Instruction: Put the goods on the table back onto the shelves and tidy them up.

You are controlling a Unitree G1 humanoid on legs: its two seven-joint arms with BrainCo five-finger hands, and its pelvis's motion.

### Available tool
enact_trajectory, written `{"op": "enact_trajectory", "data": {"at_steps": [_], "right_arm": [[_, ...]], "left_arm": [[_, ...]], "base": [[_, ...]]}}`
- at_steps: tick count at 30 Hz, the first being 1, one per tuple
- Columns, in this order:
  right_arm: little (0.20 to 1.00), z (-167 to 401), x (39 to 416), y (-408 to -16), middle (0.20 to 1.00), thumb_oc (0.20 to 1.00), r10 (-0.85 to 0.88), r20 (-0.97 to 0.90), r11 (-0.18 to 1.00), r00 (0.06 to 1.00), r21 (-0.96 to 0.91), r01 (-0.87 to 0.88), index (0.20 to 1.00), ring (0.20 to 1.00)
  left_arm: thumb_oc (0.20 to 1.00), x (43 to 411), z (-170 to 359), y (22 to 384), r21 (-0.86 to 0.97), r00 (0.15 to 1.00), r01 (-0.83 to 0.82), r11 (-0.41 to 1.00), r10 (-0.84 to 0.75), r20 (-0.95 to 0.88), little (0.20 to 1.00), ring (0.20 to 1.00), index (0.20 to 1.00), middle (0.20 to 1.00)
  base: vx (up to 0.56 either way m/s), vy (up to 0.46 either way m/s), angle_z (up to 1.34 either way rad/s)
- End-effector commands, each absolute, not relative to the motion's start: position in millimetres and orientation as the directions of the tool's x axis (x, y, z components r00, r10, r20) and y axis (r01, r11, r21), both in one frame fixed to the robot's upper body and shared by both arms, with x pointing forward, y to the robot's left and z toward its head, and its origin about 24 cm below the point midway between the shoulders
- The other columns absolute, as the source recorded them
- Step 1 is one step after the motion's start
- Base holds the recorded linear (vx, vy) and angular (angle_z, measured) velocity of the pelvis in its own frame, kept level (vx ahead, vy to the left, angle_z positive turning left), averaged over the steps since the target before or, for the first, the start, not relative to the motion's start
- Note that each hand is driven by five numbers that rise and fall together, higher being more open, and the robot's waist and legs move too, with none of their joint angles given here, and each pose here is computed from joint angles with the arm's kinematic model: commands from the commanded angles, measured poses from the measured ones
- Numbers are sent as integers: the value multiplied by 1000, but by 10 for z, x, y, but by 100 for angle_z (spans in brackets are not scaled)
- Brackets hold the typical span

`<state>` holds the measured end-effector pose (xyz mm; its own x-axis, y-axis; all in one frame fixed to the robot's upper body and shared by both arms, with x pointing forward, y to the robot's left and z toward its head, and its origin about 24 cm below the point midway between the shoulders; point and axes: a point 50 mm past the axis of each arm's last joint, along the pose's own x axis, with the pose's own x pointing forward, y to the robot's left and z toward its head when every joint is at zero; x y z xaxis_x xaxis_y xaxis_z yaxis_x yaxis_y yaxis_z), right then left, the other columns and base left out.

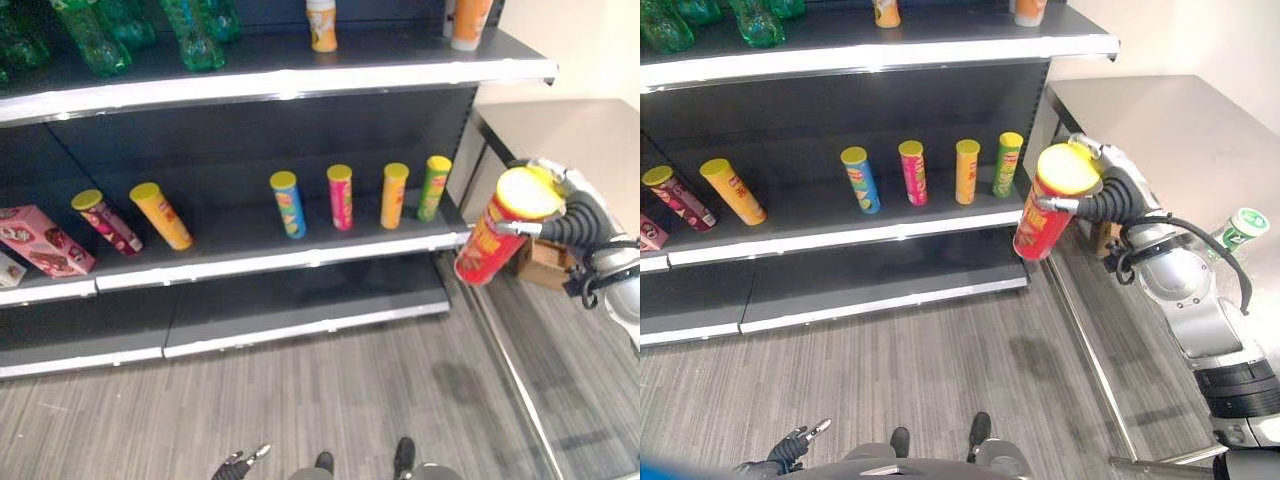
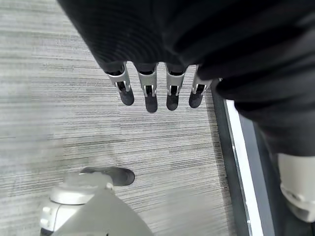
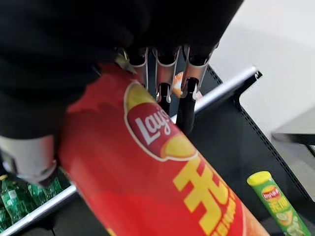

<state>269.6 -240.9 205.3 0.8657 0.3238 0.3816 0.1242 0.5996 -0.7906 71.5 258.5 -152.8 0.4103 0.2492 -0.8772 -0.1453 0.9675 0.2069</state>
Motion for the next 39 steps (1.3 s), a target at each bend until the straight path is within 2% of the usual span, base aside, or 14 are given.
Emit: {"op": "enact_trajectory", "data": {"at_steps": [1,5,11,16,25,39], "right_arm": [[200,2286,2630,-2290,200,200,391,475,638,788,-757,139,200,200],[200,2262,2617,-2331,200,200,381,461,626,801,-767,143,200,200],[200,2270,2581,-2429,200,200,344,482,624,806,-759,187,200,200],[200,2142,2515,-2521,200,200,280,467,635,839,-746,203,200,200],[200,2011,2640,-2260,200,200,318,456,702,831,-702,116,200,200],[200,2028,2725,-2134,200,200,370,435,721,821,-692,43,200,200]], "left_arm": [[1000,853,-1436,2708,226,473,-163,960,277,-836,1000,1000,1000,1000],[1000,953,-1415,2634,190,515,-204,961,270,-813,1000,1000,1000,1000],[1000,979,-1375,2754,229,513,-252,940,331,-792,1000,1000,1000,1000],[1000,939,-1387,2799,268,487,-214,940,340,-805,1000,1000,1000,1000],[1000,973,-1277,3074,358,480,-154,921,386,-788,1000,1000,1000,1000],[1000,1038,-1397,2768,261,480,-136,956,294,-826,1000,1000,1000,1000]], "base": [[19,13,-3],[39,122,22],[124,301,16],[303,515,10],[117,413,-9],[129,99,39]]}}
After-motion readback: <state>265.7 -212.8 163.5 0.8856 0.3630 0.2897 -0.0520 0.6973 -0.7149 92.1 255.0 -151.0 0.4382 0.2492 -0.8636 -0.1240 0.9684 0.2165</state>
